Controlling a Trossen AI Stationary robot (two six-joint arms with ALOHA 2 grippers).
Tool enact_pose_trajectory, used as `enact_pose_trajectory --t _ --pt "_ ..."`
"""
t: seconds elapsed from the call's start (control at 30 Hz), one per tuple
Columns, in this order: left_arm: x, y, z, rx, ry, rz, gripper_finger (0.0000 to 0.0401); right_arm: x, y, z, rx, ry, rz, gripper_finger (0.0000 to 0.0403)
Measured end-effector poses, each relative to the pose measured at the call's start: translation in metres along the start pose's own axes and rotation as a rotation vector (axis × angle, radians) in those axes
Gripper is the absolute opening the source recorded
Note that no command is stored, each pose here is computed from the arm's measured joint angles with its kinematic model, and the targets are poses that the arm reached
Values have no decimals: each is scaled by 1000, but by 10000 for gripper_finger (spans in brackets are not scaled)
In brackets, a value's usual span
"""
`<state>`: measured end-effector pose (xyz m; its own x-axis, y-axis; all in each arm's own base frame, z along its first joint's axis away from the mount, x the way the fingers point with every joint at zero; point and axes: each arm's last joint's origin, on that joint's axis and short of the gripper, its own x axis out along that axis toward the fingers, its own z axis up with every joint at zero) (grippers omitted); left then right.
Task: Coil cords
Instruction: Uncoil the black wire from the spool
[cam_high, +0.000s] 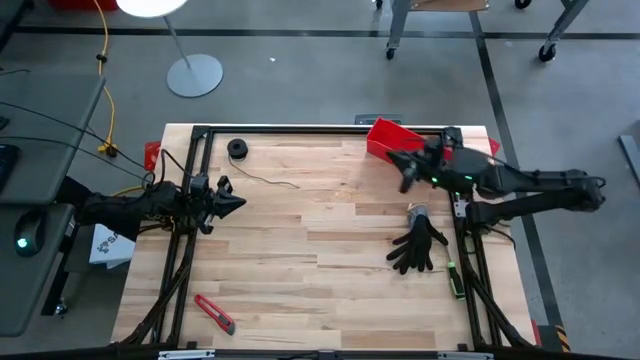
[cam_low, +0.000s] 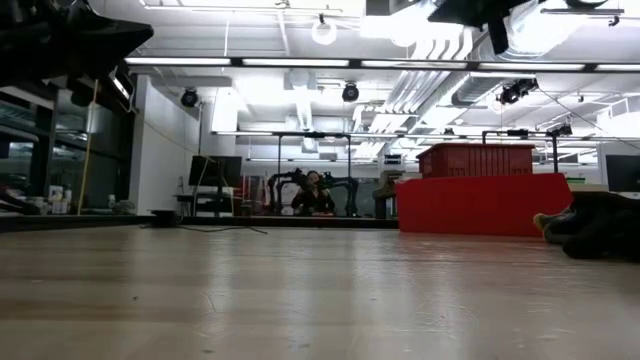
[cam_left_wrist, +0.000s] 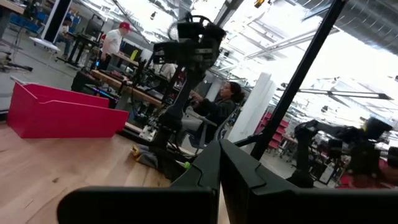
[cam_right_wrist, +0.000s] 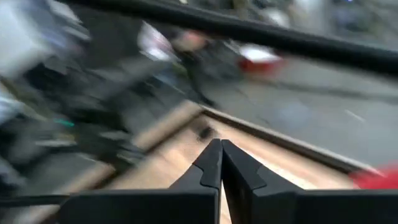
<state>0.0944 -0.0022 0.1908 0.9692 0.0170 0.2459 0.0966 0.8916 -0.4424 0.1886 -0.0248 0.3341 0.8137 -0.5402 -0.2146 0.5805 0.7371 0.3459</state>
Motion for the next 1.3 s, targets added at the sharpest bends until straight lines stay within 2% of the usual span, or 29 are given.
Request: enact_pose_trajectory --t 0.07,0.13,0.23,0.47,0.53,0.6,0.73,0.8,0.87,0.93,1.0,1.07,1.2,1.23,1.3 --pt "0 0 0 0 1 0 1 8 -1 3 -21 150 -122 1" --pt "0 0 0 0 1 1 1 15 1 12 -61 270 -194 5" --pt "0 0 -1 1 7 3 1 26 6 31 -112 337 -244 24" --pt "0 1 -1 1 13 6 1 57 2 37 -127 572 -389 120" --pt "0 1 -1 1 13 7 1 63 1 34 -178 624 -401 146" --pt "0 1 -1 1 13 7 1 67 2 31 -222 666 -364 164" --pt "0 1 -1 1 12 6 1 68 3 30 -227 689 -325 176" --pt "0 -1 4 20 -50 19 1 68 3 30 -225 687 -323 176" --pt "-1 -3 16 -7 -215 56 1 64 3 33 -219 681 -308 176" --pt "-5 -6 32 -84 -428 119 1 58 3 36 -215 668 -294 176" --pt "-6 -10 45 -78 -542 171 1 54 3 39 -223 655 -282 176" --pt "2 -18 60 0 -499 179 1 52 3 42 -219 633 -270 176" --pt "40 -38 89 113 -268 185 1 50 3 48 -221 584 -253 176" --pt "52 -42 97 144 -217 214 1 51 4 49 -223 574 -247 176" --pt "72 -47 113 254 -123 358 1 53 4 51 -231 554 -235 176"
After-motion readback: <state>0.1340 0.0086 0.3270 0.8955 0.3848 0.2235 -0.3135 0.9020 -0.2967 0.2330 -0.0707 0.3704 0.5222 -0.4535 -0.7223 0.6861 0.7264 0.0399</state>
